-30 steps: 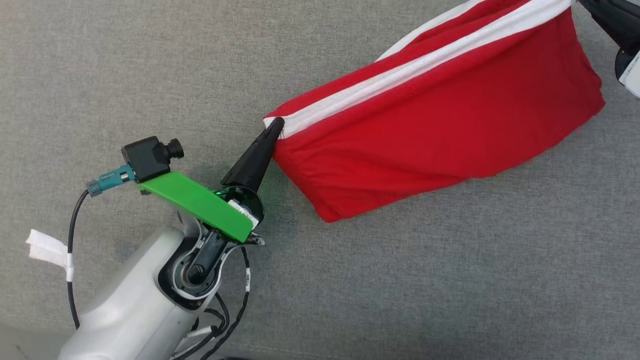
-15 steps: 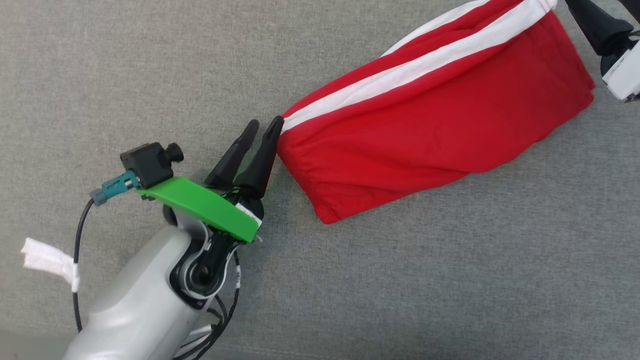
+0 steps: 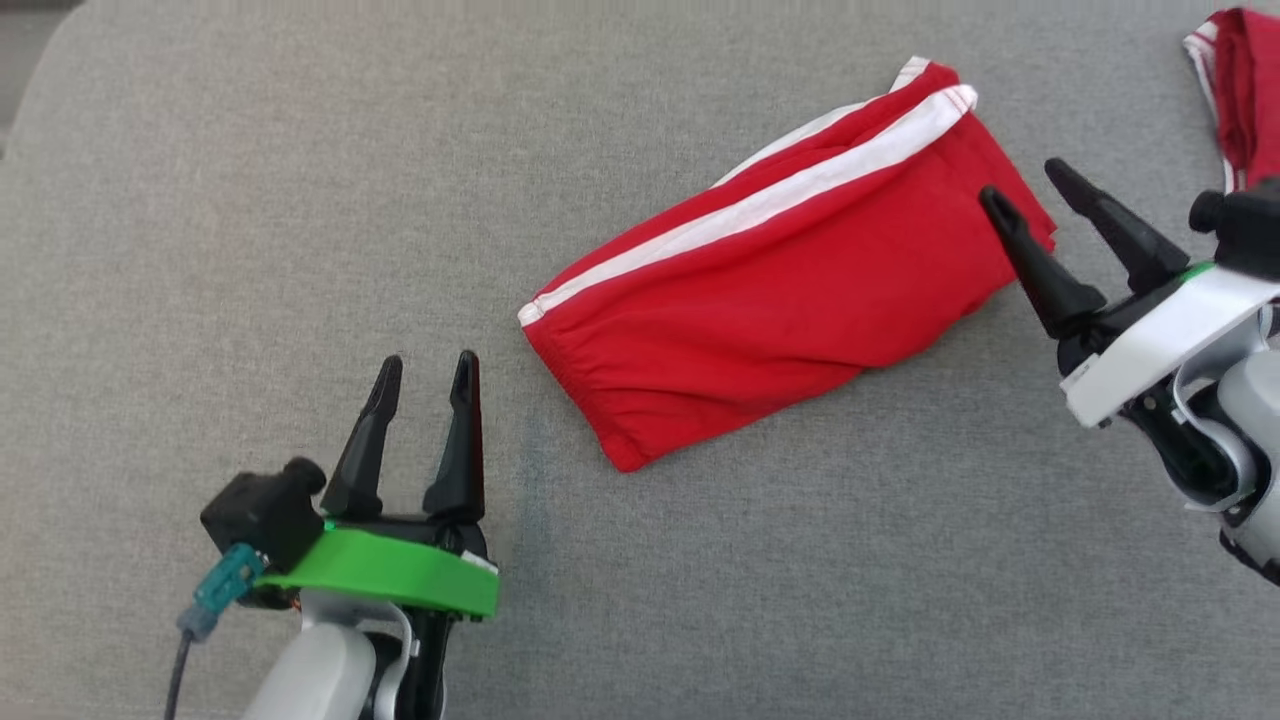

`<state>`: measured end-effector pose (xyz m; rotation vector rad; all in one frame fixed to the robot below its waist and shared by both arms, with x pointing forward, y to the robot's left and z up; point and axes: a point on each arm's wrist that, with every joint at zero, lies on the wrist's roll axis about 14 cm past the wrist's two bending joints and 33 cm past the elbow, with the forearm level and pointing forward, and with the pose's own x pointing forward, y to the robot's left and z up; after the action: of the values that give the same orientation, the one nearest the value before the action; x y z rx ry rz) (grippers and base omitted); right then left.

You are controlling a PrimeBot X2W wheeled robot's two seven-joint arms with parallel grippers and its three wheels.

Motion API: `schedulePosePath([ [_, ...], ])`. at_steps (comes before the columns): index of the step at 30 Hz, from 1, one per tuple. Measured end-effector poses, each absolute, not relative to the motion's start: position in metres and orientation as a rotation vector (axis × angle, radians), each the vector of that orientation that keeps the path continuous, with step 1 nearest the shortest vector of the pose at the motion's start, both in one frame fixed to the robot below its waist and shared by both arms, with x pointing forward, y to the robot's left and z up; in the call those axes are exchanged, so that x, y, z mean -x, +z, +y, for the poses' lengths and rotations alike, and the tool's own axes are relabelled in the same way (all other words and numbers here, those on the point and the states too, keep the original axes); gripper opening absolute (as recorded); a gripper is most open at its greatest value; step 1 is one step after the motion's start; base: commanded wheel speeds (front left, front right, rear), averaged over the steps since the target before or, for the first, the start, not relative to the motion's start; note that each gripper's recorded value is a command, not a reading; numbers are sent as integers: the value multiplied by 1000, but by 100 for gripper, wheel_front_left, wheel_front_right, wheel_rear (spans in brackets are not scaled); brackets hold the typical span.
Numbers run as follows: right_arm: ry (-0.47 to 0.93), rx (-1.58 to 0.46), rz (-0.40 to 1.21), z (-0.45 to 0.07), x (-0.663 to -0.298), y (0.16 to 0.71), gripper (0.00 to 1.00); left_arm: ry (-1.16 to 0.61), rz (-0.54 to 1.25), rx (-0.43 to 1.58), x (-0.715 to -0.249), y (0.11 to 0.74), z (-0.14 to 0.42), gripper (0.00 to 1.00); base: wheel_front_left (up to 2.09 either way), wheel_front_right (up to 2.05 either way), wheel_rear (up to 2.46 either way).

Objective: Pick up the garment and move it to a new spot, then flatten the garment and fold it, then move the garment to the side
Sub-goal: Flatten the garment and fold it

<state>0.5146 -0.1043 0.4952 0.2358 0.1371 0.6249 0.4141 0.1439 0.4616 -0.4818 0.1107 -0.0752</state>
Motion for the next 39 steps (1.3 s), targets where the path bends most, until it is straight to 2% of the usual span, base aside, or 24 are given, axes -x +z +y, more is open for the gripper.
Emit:
schedulePosePath([
  [6, 569, -224, 57, -110, -491, 515, 100, -73, -17, 318, -387, 496, 140, 100, 0, 0, 0],
  [14, 489, -212, 69, -124, -453, 504, 100, -86, -93, 197, -351, 517, 129, 100, 0, 0, 0],
  [22, 503, -211, 81, -112, -447, 496, 100, -41, -121, 118, -333, 524, 137, 100, 0, 0, 0],
  [29, 511, -172, 116, -110, -460, 483, 100, -32, -95, 104, -326, 516, 133, 100, 0, 0, 0],
  [39, 447, -44, 314, -139, -539, 462, 100, -69, -54, 113, -350, 506, 116, 100, 0, 0, 0],
])
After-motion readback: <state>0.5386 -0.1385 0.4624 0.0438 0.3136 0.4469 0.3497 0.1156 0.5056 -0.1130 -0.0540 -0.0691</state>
